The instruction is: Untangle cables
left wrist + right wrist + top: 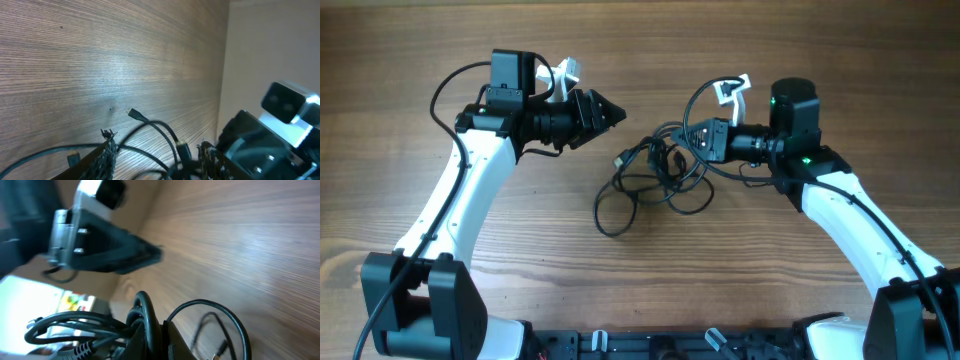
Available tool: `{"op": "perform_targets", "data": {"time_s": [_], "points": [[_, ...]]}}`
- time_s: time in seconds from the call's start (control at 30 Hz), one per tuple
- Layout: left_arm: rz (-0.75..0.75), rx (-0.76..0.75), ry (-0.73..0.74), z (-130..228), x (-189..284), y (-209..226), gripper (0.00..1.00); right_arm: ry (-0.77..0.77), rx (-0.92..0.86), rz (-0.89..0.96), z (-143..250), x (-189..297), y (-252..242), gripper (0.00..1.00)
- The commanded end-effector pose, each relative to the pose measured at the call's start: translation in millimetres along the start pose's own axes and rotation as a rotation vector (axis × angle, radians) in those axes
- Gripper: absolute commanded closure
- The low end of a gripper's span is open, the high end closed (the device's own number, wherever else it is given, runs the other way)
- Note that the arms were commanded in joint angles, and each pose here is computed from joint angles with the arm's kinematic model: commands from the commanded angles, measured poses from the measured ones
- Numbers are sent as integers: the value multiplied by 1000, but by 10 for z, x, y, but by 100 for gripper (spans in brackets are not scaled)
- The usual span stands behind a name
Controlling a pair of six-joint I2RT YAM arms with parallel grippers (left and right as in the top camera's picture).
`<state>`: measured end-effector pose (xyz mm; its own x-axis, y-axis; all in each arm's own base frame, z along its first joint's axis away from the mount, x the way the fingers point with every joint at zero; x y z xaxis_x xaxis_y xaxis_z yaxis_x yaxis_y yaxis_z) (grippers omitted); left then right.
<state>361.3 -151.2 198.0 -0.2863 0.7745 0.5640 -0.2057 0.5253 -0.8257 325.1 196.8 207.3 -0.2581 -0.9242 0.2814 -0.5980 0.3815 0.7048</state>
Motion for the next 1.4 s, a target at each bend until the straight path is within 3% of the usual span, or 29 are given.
{"op": "perform_targets", "data": {"time_s": [0.0,0.27,0.6,0.87,1.0,1.07,1.2,1.37], "points": [[54,2,24,40,57,-150,45,20,-34,-126,-22,11,187,96],[180,11,150,215,95,-327,44,3,-60,-167,-107,22,271,96],[282,216,318,400,177,-509,49,-42,113,-301,-305,97,567,96],[269,294,388,544,105,-586,49,-51,138,-305,-323,103,583,95],[254,312,429,660,34,-635,43,-60,160,-309,-343,109,602,95],[242,340,446,703,8,-652,36,-65,173,-312,-355,114,614,95],[214,439,474,751,-19,-671,36,-60,236,-354,-356,144,699,95],[230,508,547,814,34,-730,45,-61,380,-392,-324,168,760,95]]}}
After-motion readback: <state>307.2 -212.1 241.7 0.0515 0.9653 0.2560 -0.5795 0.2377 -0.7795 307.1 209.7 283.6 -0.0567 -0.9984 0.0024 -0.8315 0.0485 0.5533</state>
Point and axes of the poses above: each gripper's point midway between its finger pads, its own x axis back along the fingers, its own y axis along the line the jaws close on, z = x × y, the point moved 3 cm from there along x, back along the fingers, and after that the axes turned 12 degrees about x, right-handed, at the moved point
